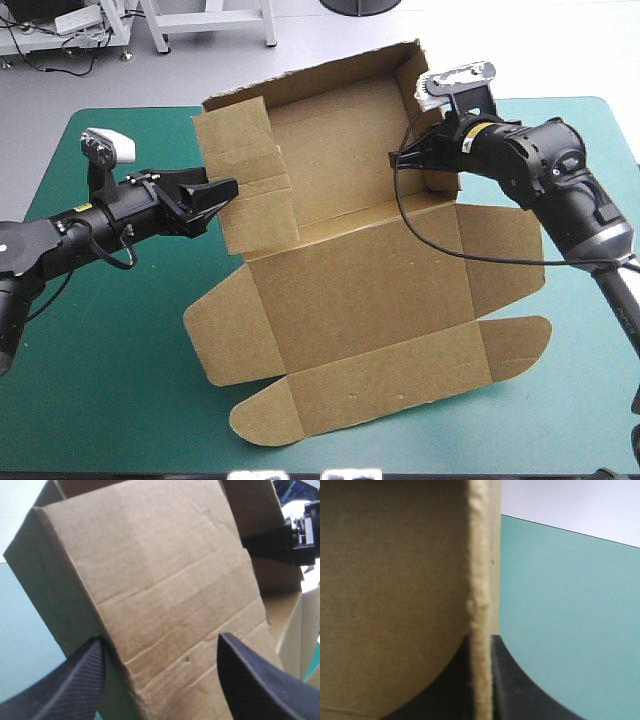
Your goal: Fold the box
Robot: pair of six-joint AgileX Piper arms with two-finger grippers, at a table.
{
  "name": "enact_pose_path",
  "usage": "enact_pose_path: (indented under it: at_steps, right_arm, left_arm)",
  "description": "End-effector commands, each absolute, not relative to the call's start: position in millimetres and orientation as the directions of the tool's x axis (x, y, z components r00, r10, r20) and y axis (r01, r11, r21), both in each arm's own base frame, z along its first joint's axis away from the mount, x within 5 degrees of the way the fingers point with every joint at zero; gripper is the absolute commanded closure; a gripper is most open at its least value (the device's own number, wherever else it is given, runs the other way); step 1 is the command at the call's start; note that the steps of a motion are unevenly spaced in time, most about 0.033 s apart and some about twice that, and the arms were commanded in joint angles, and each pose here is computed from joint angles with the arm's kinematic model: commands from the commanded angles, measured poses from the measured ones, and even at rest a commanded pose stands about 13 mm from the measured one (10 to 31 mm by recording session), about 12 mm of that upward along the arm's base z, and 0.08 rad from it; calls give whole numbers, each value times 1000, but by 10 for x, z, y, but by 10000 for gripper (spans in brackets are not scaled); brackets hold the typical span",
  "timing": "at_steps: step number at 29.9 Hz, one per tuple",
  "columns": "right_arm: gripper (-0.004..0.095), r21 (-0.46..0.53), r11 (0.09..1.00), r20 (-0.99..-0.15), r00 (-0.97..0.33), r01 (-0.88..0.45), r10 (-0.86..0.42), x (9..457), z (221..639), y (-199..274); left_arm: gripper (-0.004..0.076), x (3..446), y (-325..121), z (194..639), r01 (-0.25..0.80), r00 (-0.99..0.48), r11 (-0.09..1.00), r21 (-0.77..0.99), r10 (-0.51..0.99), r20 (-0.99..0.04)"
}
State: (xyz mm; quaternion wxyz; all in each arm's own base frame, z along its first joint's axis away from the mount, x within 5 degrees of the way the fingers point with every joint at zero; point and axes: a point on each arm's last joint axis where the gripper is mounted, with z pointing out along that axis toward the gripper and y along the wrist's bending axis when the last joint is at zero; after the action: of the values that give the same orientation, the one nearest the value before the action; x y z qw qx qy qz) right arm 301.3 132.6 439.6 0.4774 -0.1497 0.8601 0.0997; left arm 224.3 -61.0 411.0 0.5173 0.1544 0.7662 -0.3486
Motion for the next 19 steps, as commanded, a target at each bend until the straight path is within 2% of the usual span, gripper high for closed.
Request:
enact_pose_path:
  at_steps: [1,19]
  right_arm:
    - [927,54,933,-920,-380,-355,-91,2928,4673,1306]
    - [927,75,952,-917,-396,-298,-52,2955,4658,1272]
  left_arm:
    - [257,2244,-608,4241,596,-376,712,-371,-161,-913]
    - [283,2528,-982,4112,500,-343,794,-348,-187,-921]
